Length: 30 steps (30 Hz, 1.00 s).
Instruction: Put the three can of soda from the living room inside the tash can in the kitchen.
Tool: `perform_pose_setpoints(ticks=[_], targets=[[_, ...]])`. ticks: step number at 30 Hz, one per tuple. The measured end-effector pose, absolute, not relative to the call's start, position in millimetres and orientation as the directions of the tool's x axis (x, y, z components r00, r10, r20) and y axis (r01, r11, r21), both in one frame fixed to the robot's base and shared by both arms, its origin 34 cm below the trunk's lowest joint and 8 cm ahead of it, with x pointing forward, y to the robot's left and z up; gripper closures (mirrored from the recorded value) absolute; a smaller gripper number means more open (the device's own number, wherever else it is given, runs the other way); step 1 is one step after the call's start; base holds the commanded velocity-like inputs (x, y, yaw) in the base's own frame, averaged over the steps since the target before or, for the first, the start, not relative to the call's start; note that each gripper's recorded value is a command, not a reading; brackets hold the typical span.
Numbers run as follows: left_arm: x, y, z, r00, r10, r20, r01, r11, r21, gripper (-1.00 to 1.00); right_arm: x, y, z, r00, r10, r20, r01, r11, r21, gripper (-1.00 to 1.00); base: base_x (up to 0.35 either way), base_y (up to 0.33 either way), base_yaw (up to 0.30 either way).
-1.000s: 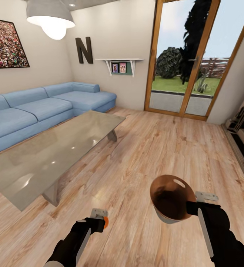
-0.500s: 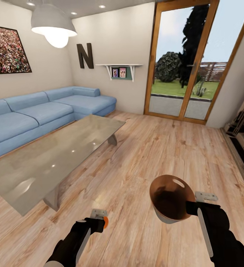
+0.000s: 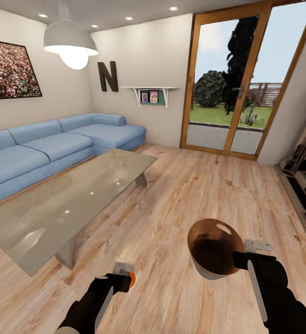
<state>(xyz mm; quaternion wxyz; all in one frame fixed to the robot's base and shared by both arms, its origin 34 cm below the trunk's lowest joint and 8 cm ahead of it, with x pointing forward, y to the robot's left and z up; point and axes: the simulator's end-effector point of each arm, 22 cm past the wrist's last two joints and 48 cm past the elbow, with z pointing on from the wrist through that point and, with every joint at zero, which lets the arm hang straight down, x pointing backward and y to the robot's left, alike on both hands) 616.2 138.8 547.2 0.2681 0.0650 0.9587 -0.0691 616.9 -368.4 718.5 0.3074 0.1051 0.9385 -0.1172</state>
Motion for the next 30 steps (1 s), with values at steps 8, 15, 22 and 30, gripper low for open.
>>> perform_pose_setpoints(ticks=[8, 15, 22, 30], targets=[[620.4, 141.0, 567.7, -0.841, 0.089, -0.533, 0.162, 0.982, -0.093, 1.00, 618.9, -368.4, 739.4, -0.781, 0.125, -0.611, 0.271, 0.950, -0.152, 1.00, 0.000, 0.000, 0.000], [623.7, 141.1, 585.7, -0.835, 0.089, -0.543, 0.163, 0.982, -0.091, 1.00, 620.6, -367.0, 757.2, -0.775, 0.125, -0.620, 0.271, 0.951, -0.147, 1.00, 0.000, 0.000, 0.000], [626.8, 140.7, 603.5, -0.829, 0.088, -0.552, 0.164, 0.982, -0.090, 1.00, 621.7, -367.3, 775.0, -0.768, 0.124, -0.628, 0.273, 0.951, -0.146, 1.00, 0.000, 0.000, 0.000], [630.1, 141.1, 623.4, -0.822, 0.089, -0.562, 0.165, 0.982, -0.087, 1.00, 622.7, -367.4, 794.9, -0.760, 0.124, -0.638, 0.275, 0.951, -0.143, 1.00, 0.000, 0.000, 0.000]])
